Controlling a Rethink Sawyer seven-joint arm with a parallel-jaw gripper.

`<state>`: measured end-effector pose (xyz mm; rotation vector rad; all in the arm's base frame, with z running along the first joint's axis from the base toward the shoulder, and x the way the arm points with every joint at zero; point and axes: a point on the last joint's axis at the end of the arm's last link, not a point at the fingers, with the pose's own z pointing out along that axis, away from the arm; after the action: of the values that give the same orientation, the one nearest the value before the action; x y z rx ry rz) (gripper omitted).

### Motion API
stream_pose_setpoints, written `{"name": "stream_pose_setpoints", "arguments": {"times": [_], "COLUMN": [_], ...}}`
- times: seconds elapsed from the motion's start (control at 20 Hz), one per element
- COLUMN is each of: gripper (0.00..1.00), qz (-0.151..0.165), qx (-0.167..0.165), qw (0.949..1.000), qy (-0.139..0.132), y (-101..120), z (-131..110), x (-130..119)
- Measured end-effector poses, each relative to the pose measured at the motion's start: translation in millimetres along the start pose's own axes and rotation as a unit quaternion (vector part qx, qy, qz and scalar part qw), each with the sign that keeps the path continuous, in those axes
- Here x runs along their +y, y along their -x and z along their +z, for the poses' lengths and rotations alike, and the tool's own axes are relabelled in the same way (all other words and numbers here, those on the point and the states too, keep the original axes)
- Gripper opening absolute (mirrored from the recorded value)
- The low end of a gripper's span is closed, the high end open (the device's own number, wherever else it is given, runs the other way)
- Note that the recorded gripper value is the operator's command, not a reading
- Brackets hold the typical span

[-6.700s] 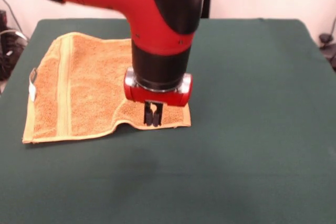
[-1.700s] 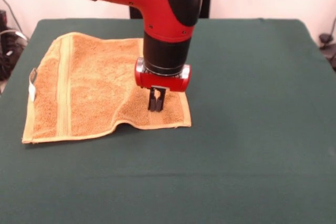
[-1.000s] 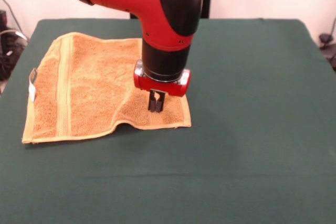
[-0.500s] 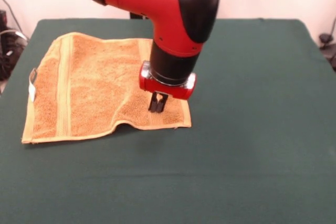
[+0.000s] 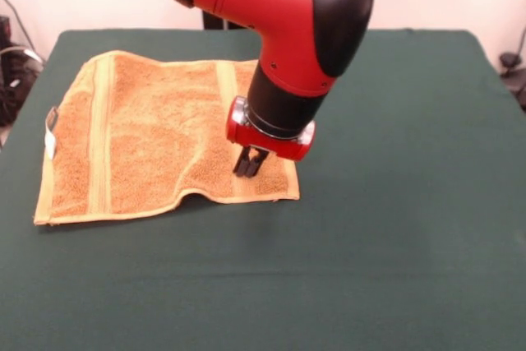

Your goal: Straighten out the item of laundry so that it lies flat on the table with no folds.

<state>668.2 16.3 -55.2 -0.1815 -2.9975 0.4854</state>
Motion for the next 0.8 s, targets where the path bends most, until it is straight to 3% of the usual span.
{"name": "stream_pose_setpoints", "arguments": {"times": [0.8], "gripper": [0.00], "qz": [0.028], "qx": [0.004], "qw": [0.9996], "qy": [-0.005], "y": [2.1], "z": [-0.1], "x": [2.0]}}
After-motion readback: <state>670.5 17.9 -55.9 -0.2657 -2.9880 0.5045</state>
